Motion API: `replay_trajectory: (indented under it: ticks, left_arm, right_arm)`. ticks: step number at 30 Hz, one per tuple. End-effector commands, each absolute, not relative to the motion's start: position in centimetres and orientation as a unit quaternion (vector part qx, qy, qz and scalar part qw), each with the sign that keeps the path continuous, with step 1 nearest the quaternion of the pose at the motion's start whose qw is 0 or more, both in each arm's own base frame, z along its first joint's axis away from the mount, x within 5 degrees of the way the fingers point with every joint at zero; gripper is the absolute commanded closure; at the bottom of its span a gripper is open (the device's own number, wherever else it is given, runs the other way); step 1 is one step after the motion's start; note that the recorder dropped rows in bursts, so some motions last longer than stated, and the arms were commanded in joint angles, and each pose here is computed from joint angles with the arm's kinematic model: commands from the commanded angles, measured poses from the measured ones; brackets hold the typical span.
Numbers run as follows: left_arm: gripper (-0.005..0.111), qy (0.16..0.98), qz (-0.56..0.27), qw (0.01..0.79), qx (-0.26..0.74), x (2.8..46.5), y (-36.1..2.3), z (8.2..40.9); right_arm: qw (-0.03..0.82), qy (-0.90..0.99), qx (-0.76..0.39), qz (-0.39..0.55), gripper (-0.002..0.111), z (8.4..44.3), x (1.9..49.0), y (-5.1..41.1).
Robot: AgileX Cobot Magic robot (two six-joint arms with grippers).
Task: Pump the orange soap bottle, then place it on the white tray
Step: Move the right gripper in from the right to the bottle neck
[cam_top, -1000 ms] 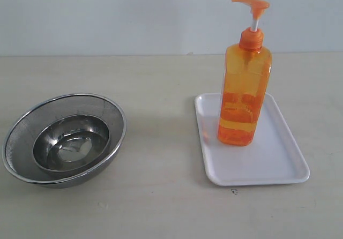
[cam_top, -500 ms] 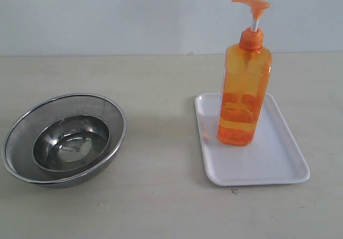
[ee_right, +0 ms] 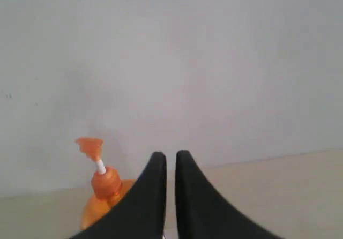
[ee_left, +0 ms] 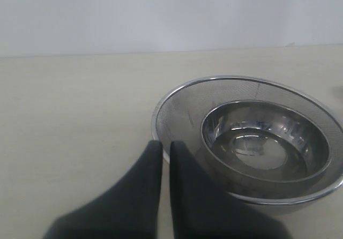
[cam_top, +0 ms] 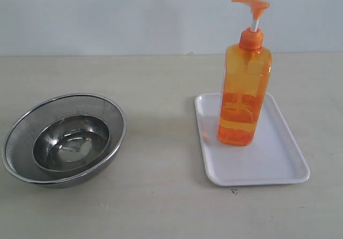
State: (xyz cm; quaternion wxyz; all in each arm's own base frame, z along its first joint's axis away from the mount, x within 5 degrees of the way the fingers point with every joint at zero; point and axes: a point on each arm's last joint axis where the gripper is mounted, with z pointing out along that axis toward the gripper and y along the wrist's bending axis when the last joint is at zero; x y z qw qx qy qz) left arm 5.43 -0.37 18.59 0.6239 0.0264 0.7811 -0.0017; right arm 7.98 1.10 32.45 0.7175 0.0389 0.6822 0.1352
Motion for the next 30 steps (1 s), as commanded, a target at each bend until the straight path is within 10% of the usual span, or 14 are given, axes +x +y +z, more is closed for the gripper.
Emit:
replay_trajectory:
  ticks: [1,15,30]
  left_arm:
    - [0.102,0.781,-0.002,0.624,0.025,5.4,-0.4,18.5]
    - [0.102,0.781,-0.002,0.624,0.025,5.4,-0.4,18.5]
    - [0.102,0.781,-0.002,0.624,0.025,5.4,-0.4,18.5]
  right_arm:
    - [0.680,0.723,-0.017,0.122,0.105,33.1,10.7,2.1]
    - [0.672,0.717,-0.153,0.110,0.105,30.3,18.1,8.8]
    - [0.773,0.606,-0.156,0.100,0.106,25.6,15.2,8.0]
